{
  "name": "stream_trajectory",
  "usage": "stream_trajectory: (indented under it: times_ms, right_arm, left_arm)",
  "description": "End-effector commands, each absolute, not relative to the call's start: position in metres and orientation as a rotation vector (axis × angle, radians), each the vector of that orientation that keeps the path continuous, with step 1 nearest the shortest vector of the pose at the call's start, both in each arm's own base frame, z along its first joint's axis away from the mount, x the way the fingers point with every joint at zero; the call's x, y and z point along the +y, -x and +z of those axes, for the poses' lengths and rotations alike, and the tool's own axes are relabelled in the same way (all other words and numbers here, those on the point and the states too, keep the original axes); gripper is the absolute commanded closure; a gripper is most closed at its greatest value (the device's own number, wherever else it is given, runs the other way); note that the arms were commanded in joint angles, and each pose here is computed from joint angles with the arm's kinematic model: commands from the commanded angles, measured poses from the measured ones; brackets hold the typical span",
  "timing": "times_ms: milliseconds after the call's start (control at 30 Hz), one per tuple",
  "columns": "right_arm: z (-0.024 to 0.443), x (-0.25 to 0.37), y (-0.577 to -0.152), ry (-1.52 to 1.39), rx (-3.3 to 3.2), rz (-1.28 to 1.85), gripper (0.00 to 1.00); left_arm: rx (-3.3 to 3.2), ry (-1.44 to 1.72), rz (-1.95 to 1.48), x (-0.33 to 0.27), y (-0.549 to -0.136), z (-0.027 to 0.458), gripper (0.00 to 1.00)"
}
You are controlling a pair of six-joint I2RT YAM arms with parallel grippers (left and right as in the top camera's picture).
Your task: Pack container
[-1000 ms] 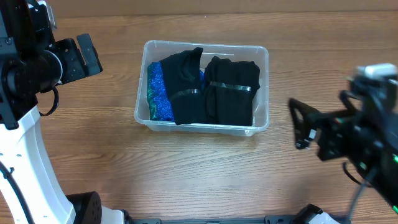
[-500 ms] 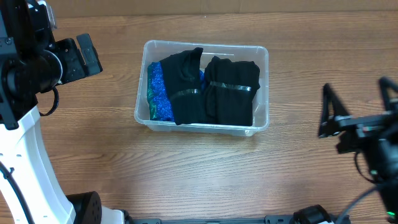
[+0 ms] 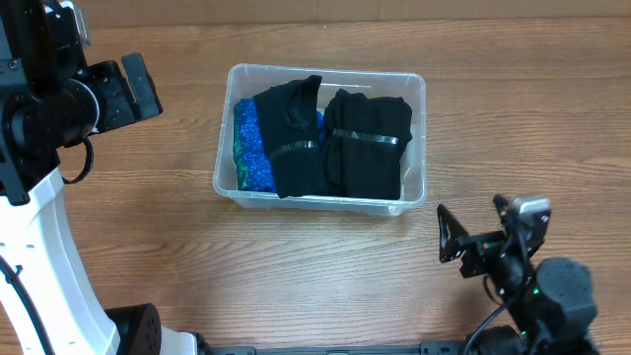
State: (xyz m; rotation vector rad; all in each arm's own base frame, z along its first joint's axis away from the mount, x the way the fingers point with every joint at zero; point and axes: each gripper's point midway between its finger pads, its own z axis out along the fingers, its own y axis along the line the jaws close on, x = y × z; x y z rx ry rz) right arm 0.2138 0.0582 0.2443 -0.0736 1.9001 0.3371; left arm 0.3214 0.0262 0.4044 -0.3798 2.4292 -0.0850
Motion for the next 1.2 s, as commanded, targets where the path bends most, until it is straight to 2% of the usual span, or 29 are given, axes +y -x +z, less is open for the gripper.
stream_trajectory:
  times_ms: [0, 400, 867, 1167]
  right_arm:
    - [0.224, 0.058, -0.207, 0.06, 1.881, 0.363, 0.0]
    - [0.175, 0.058, -0.208, 0.061, 1.843, 0.367, 0.0]
    - [0.151, 0.062, -0.225, 0.063, 1.786, 0.372, 0.0]
    - [0.156, 0.062, -0.228, 0.064, 1.753, 0.375, 0.0]
  left_arm:
    - [2.431, 0.36, -0.065, 0.029, -0.322, 0.404, 0.0]
    - [2.431, 0.36, -0.065, 0.029, -0.322, 0.404, 0.0]
    - [2.431, 0.36, -0.065, 0.029, -0.322, 0.404, 0.0]
    - [2.431, 0.36, -0.064, 0.029, -0.322, 0.404, 0.0]
